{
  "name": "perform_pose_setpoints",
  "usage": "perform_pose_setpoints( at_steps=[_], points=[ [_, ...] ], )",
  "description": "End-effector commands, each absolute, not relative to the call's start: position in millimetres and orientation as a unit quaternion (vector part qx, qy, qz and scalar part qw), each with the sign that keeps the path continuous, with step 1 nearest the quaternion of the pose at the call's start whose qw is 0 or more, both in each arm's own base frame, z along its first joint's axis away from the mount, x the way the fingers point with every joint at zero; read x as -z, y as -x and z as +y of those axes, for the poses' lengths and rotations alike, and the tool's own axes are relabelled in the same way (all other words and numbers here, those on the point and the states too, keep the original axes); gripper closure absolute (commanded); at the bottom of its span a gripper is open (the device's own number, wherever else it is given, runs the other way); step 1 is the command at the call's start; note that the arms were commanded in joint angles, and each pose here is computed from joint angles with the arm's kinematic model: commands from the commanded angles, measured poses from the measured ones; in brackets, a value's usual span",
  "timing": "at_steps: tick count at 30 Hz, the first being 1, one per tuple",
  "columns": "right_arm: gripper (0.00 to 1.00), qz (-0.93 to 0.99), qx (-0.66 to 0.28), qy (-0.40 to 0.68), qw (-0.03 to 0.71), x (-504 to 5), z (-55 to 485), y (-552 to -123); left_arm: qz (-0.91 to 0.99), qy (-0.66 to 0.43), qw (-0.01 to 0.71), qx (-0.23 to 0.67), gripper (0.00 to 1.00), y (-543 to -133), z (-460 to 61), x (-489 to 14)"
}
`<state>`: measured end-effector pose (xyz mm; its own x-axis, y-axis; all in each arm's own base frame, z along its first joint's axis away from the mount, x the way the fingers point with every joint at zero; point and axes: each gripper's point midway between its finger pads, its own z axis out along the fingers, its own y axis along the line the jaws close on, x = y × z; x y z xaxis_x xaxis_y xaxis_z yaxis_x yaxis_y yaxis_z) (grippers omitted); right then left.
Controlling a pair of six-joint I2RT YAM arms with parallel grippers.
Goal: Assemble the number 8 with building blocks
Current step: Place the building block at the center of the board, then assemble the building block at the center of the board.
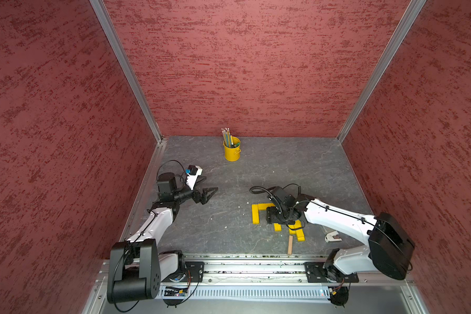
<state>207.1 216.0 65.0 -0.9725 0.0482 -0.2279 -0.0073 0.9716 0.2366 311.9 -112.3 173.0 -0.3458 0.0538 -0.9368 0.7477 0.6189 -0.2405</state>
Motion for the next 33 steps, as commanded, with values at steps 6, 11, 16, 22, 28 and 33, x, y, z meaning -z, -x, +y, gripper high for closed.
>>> perform_pose_setpoints(
  at_steps=[6,11,16,22,28,33],
  points=[
    [0.38,0.991,-0.074,-0.026,0.113,-51.3,197.8,-204.4,0.737,-0.272,0.513,0.347,0.0,-312.7,-111.1,-183.3],
    [0.4,0.991,-0.068,-0.028,0.11,-44.5,193.5,-201.2,0.738,-0.271,0.511,0.348,0.0,-312.6,-111.1,-182.8],
    [0.42,0.991,-0.063,-0.026,0.113,-40.4,193.2,-203.4,0.737,-0.271,0.511,0.349,0.0,-313.0,-111.2,-183.5],
    [0.43,0.993,-0.047,-0.019,0.106,-27.1,193.4,-206.0,0.738,-0.27,0.51,0.35,0.0,-312.3,-111.2,-183.4],
    [0.45,0.994,-0.043,-0.011,0.103,-22.6,195.4,-207.9,0.736,-0.271,0.514,0.347,0.0,-311.6,-110.7,-185.0],
    [0.45,0.994,-0.044,-0.016,0.103,-20.0,194.9,-207.2,0.737,-0.27,0.512,0.349,0.0,-312.3,-110.4,-182.8]
  ],
)
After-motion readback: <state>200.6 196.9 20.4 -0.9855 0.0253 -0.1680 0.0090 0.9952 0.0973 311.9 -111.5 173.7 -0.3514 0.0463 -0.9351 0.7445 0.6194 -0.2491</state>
